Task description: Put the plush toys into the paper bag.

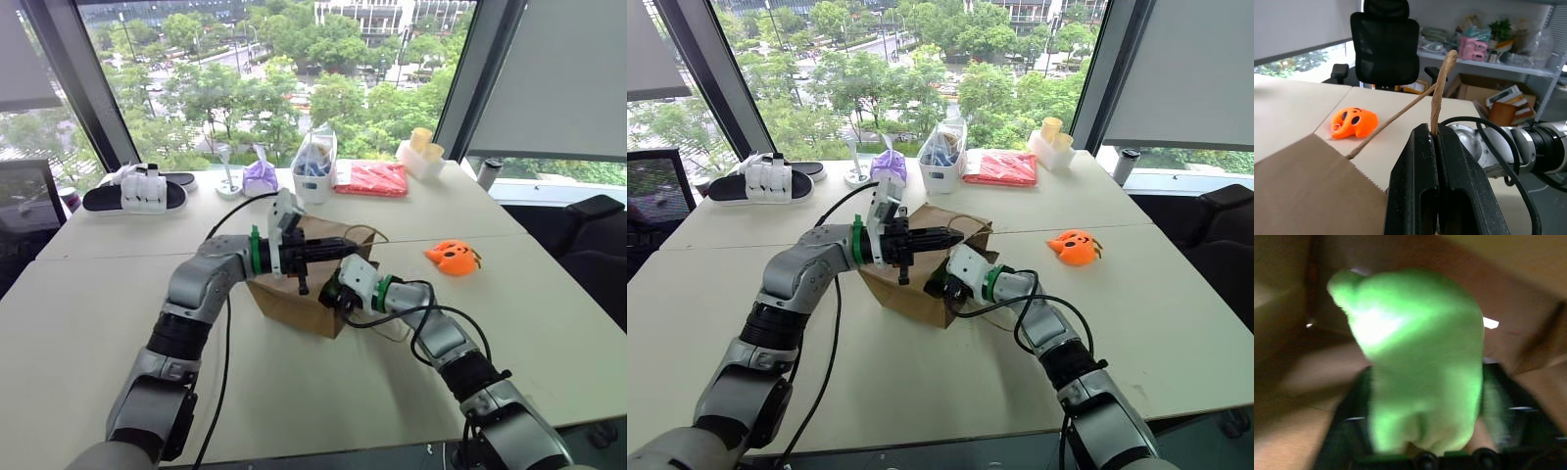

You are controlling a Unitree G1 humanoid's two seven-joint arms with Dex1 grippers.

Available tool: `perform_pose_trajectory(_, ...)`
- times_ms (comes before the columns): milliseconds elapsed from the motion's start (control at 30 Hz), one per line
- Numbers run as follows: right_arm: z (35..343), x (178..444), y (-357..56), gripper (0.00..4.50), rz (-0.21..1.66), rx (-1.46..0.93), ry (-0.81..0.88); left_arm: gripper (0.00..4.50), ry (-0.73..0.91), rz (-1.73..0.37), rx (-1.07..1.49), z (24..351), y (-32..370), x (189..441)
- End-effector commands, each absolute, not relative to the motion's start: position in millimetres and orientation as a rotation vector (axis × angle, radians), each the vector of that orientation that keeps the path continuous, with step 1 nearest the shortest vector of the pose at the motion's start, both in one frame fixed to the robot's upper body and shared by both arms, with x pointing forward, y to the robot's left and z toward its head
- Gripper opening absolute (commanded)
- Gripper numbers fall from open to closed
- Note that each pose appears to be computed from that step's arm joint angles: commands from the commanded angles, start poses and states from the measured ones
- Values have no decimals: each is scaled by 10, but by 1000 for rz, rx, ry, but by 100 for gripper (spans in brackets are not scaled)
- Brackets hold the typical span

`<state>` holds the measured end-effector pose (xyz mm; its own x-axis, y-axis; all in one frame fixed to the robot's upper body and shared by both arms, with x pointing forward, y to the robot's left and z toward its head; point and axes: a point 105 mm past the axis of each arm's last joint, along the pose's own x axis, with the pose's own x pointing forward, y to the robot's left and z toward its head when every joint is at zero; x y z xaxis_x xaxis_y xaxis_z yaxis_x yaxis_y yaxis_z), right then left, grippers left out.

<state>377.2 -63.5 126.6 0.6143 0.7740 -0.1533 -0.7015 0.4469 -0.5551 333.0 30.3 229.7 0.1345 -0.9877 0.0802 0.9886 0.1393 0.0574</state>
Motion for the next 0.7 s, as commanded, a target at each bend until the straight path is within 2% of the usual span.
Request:
perform_pose_trajectory(33,1591,3710,-847,443,807,-597,-247,0,-171,-1411,-9,2437,361,3344)
perform_pose_trajectory(200,1873,3315,-1271,443,719,-322,-248,0,-178,-1385,-29,2455,381,3387)
perform_pose_trajectory(300,2025,3213,-1527,443,610,-197,-248,0,-189,-1376,-59,2495,382,3403)
perform_pose_trajectory(367,2079,3277,-1912,443,417,-108,-234,0,-201,-1371,-82,2531,377,3407)
perform_pose_trajectory(467,1798,3539,-2353,443,163,-208,-80,0,-207,-1374,-88,2527,344,3387)
perform_pose_trajectory(600,1511,3885,-2653,443,-38,-269,66,0,-207,-1378,-91,2493,308,3361)
perform_pose_trajectory(700,1427,4084,-2827,443,-153,-258,112,0,-215,-1369,-100,2498,299,3363)
